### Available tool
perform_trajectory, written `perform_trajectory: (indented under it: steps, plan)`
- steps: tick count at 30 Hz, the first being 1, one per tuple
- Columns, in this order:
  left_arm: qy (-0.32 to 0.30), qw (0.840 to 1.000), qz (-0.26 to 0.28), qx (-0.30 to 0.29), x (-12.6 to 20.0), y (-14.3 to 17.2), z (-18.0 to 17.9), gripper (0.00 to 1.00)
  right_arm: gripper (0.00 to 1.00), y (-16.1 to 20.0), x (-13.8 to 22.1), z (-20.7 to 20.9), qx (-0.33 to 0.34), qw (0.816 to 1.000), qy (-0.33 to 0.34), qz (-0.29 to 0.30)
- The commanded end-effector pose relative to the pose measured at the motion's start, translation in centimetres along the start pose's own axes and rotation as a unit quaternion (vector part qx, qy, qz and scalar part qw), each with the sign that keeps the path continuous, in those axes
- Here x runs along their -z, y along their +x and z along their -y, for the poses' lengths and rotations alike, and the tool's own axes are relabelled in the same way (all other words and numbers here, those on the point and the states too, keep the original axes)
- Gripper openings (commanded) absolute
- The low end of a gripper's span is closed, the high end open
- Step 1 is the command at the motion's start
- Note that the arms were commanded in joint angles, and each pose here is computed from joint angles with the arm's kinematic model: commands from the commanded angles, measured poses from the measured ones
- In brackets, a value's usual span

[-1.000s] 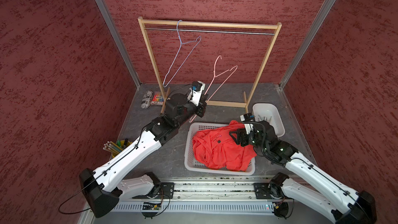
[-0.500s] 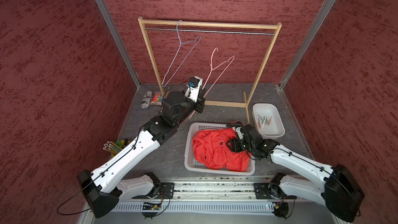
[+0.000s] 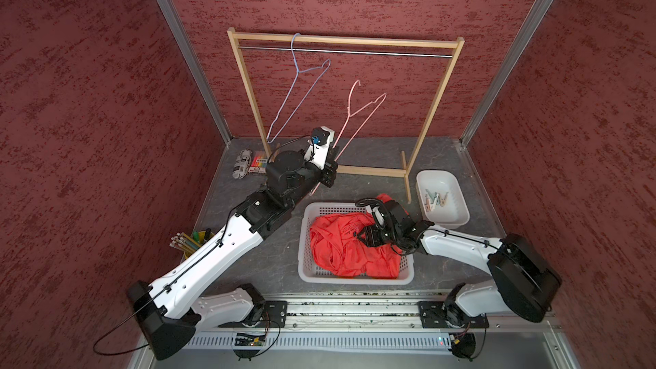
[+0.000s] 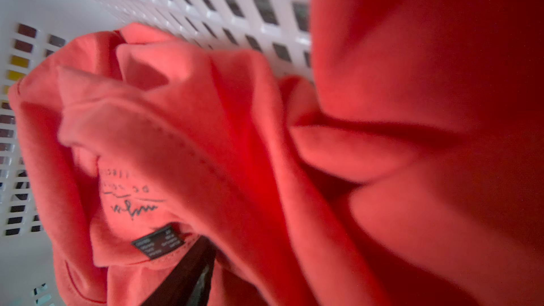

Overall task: Remove the clothespins securing tank tops to the hanger
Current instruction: Adjust the tank top in the basket.

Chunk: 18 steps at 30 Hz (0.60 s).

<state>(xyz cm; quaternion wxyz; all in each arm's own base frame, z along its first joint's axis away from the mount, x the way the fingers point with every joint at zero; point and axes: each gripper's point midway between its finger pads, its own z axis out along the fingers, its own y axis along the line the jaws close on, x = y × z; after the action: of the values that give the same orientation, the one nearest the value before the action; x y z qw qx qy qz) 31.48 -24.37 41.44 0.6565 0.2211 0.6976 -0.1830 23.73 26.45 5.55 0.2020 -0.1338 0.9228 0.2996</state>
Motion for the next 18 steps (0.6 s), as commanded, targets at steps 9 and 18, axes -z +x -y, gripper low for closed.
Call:
perform_trajectory:
  steps: [9,18]
  plan:
    - [0.001,1.0,0.01,-0.004,-1.6,-2.4,0.0,0.0,0.67,6.5,-0.3,5.3,-0.096,0.99,0.065,-0.075]
    - [-0.038,0.999,0.004,0.008,-3.3,-4.5,-1.5,0.0,0.78,-5.7,9.7,-4.1,0.047,0.987,-0.044,0.145]
